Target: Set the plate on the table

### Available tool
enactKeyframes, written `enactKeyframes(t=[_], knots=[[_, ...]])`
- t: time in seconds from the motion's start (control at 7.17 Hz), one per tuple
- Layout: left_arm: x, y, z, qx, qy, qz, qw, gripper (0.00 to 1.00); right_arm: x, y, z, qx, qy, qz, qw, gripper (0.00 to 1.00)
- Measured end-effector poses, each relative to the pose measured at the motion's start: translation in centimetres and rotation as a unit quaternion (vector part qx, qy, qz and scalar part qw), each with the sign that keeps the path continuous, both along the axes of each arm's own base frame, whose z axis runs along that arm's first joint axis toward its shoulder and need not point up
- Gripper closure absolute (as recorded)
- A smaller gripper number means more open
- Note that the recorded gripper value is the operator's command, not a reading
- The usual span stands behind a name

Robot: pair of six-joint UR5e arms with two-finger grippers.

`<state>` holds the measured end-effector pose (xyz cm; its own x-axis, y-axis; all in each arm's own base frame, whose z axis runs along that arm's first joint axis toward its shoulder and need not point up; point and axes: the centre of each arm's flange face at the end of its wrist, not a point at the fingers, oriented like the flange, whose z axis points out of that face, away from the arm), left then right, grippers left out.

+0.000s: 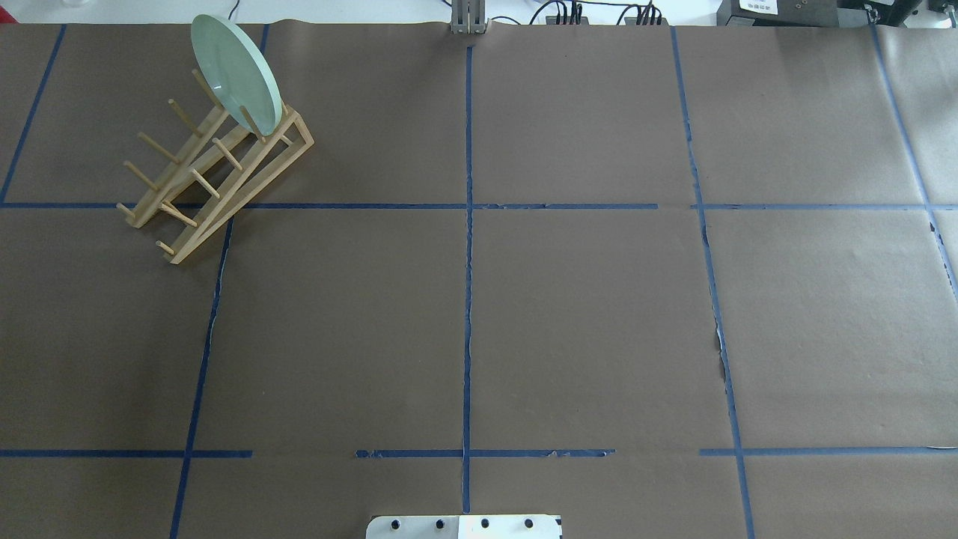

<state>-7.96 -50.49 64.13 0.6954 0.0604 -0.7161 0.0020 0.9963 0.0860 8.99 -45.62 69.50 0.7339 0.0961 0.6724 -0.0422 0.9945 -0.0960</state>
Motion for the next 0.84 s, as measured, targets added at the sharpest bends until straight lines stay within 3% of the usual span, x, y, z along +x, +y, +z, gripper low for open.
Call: enactKeyframes(t=[0.42,0.84], knots=[[0.0,-0.7,-1.3,0.013,0.001,0.000,0.9999,0.00,0.0,0.0,0.0,0.000,0.000,0.000,1.0000,0.00],[0.5,-5.4,-8.8,0.095,-0.002,0.005,0.9955,0.00,0.0,0.0,0.0,0.000,0.000,0.000,1.0000,0.00]])
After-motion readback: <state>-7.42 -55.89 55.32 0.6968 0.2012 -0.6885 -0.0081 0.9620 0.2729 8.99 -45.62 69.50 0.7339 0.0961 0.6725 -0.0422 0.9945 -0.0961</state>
